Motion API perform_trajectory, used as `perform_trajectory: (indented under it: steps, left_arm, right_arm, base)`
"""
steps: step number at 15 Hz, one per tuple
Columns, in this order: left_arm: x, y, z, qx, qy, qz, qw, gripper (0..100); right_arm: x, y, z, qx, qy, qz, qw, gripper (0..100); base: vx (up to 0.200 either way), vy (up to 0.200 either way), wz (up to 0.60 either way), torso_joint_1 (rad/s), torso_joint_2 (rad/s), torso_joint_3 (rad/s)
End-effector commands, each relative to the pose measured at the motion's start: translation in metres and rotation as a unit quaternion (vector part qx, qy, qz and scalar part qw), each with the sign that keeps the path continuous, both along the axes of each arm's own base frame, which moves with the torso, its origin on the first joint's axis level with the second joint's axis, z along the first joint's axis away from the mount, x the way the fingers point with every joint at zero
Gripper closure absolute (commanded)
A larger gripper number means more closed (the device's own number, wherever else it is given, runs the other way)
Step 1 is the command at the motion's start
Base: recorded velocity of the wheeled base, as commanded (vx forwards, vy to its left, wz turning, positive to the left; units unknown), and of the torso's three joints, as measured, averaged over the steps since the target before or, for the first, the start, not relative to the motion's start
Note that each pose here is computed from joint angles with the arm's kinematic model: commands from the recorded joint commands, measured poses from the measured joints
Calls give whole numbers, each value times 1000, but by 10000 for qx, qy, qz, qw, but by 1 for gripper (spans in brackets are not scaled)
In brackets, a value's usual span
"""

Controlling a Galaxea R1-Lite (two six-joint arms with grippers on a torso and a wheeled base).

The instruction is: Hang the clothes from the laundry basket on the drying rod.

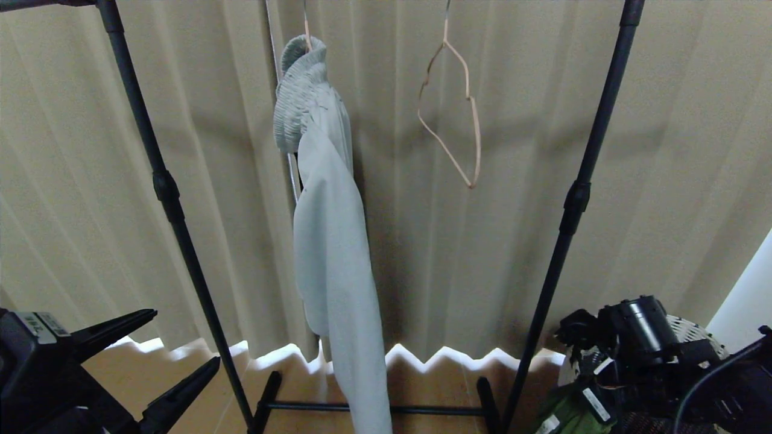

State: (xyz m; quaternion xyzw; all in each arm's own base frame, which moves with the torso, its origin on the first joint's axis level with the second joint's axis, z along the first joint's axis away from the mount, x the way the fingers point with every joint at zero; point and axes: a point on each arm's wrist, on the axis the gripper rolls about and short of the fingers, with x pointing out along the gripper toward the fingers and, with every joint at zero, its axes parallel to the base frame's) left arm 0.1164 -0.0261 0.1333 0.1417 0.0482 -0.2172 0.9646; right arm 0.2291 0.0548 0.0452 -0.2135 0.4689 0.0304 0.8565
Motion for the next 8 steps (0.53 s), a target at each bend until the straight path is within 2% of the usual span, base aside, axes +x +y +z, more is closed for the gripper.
perform_trajectory:
  steps: [1,2,3,4,5,8]
  left_arm:
    - [0,0,-1,7,35,-10,10000,0]
    - [-1,0,-2,8,43,-10,10000,0]
    - [-1,0,-2,15,40,-12,10000,0]
    - [-2,0,-2,12,25,-12,10000,0]
    - [-3,0,-2,15,-1,-13,10000,0]
    - [-9,2,1,-10,-152,10,9999,0]
  right_arm:
    - [-24,-1,59,633,-1301,-122,9894,100]
    - [-27,1,67,755,-1496,-95,9858,100]
    - [-34,6,85,1032,-1940,26,9756,100]
    - [-38,8,93,1167,-2122,100,9702,100]
    - [-49,12,106,1388,-2365,342,9610,100]
    - [-61,15,115,1548,-2567,573,9523,100]
  base:
    - [0,0,0,0,0,0]
    - [0,0,0,0,0,0]
    - [0,0,0,0,0,0]
    - [0,0,0,0,0,0]
    - [0,0,0,0,0,0]
    - [0,0,0,0,0,0]
